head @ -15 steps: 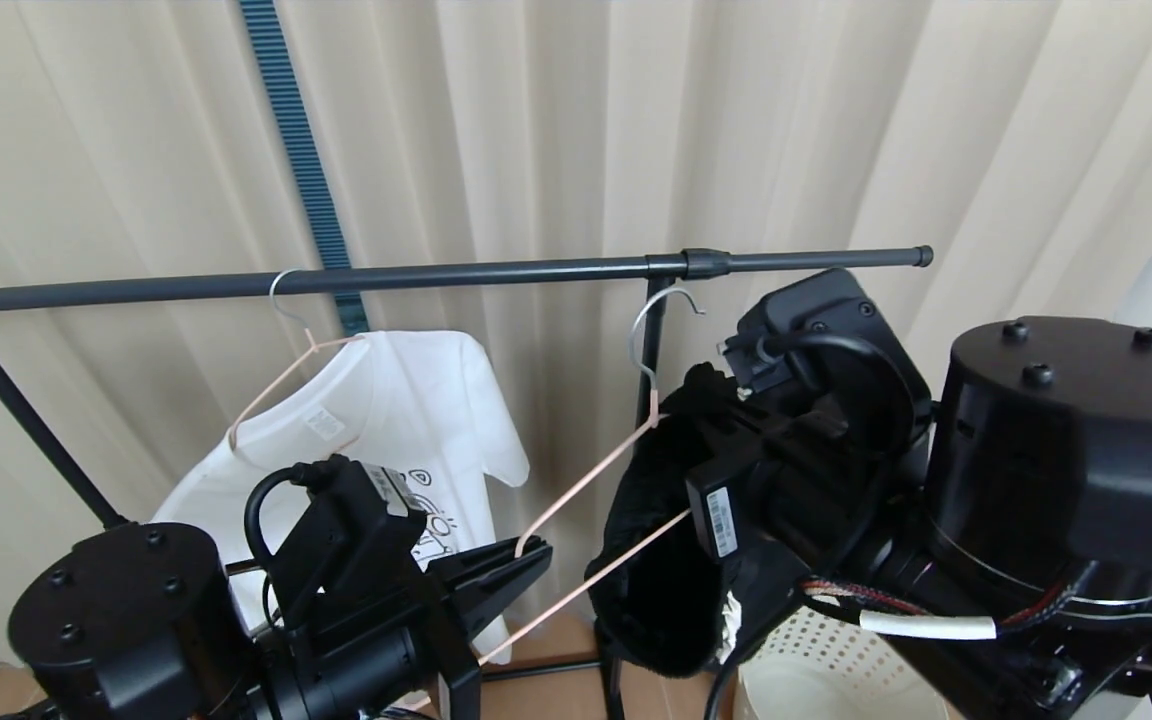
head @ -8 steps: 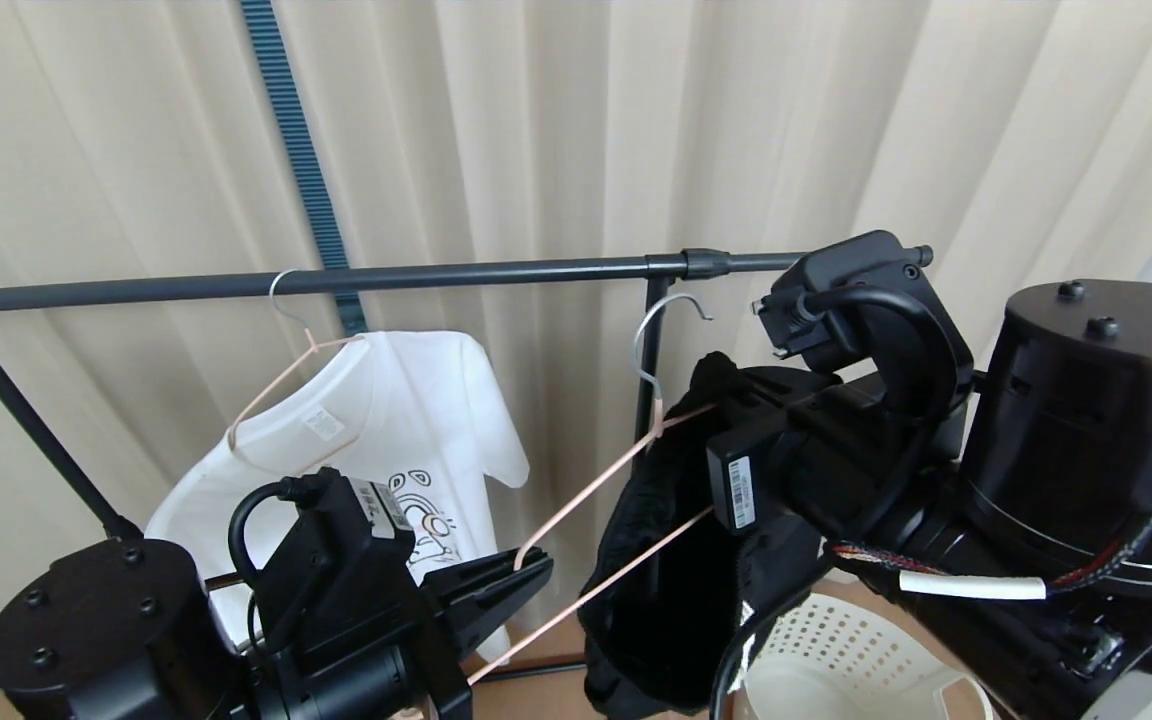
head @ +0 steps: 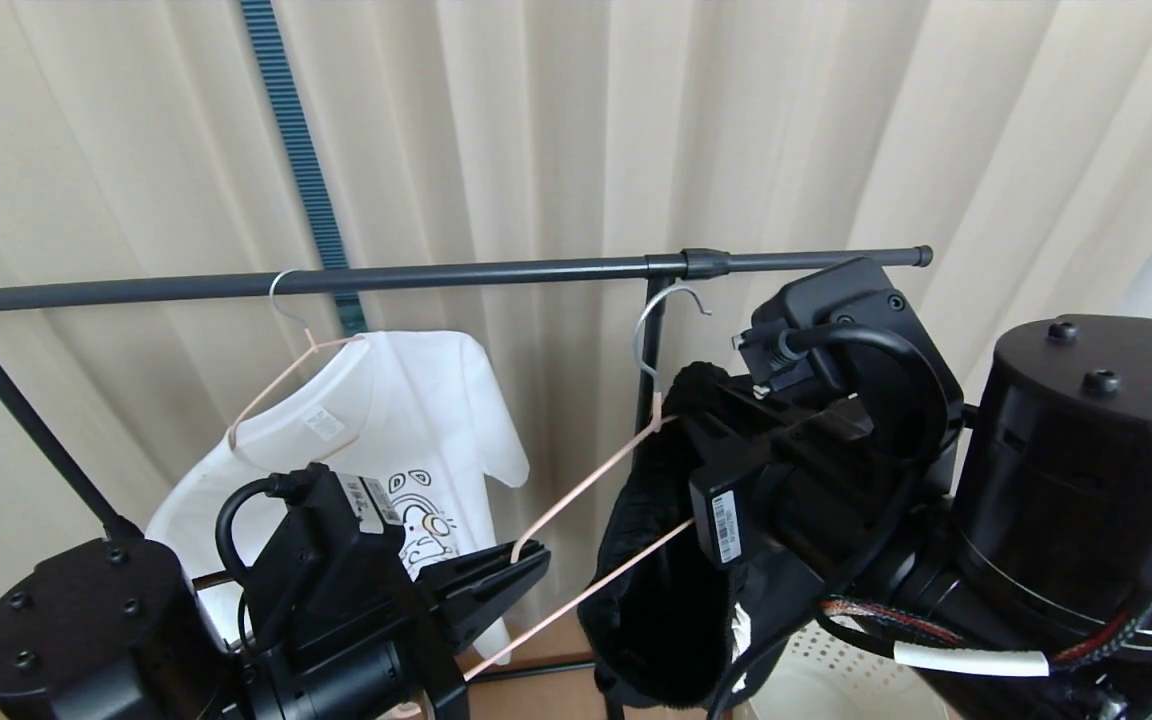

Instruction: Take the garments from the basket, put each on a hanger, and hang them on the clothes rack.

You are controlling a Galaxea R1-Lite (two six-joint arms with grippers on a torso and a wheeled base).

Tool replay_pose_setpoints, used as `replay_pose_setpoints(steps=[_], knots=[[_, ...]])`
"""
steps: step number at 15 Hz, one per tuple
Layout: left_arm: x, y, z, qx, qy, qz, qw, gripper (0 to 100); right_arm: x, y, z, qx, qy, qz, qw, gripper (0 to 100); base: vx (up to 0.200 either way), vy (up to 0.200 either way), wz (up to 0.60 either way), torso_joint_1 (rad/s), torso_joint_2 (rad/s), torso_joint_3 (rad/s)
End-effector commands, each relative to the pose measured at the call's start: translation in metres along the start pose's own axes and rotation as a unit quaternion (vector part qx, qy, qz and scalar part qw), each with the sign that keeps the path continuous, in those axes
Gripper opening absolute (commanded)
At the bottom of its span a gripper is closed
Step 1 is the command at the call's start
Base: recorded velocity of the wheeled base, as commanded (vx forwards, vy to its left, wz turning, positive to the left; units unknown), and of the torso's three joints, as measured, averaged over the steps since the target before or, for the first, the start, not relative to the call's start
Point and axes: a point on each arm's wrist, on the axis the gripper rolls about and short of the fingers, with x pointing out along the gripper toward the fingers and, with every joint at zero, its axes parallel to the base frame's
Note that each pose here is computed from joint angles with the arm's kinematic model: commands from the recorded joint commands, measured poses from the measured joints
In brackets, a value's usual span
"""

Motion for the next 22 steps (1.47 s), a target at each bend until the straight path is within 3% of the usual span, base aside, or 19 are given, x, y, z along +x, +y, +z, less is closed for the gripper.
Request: replay_pose_setpoints(steps=[1,9,11,15,16,17,20,22], knots=[[-0.001,0.000,0.001,0.001,-0.004,-0.001,1.0000,0,-0.001,-0.001,-0.002,-0.005,0.003,-0.001,1.0000,100,0.000,0.000,0.00,0.000,0.00,0.000],[-0.002,0.001,0.002,0.000,-0.014,0.002,0.9999,0,-0.024,-0.023,-0.002,-0.046,-0.006,0.002,0.9989,100,0.000,0.000,0.00,0.000,0.00,0.000],[-0.004,0.000,0.000,0.001,-0.008,0.001,1.0000,0,-0.034,-0.030,-0.003,-0.063,-0.008,0.039,0.9972,100,0.000,0.000,0.00,0.000,0.00,0.000],[-0.011,0.008,-0.007,0.000,0.005,-0.019,0.9998,0,-0.056,-0.070,0.004,-0.097,0.003,0.101,0.9901,100,0.000,0.000,0.00,0.000,0.00,0.000],[-0.014,0.008,-0.009,0.001,0.010,-0.024,0.9996,0,-0.055,-0.090,0.008,-0.113,0.021,0.131,0.9846,100,0.000,0.000,0.00,0.000,0.00,0.000],[-0.015,0.008,-0.010,0.001,0.011,-0.025,0.9996,0,-0.055,-0.098,0.010,-0.118,0.031,0.149,0.9812,100,0.000,0.000,0.00,0.000,0.00,0.000],[-0.022,0.005,-0.015,0.013,0.013,-0.053,0.9984,0,-0.050,-0.129,0.022,-0.156,0.064,0.246,0.9545,100,0.000,0.000,0.00,0.000,0.00,0.000],[-0.028,0.002,-0.019,0.023,0.019,-0.059,0.9978,0,-0.035,-0.139,0.026,-0.167,0.108,0.324,0.9248,100,0.000,0.000,0.00,0.000,0.00,0.000]])
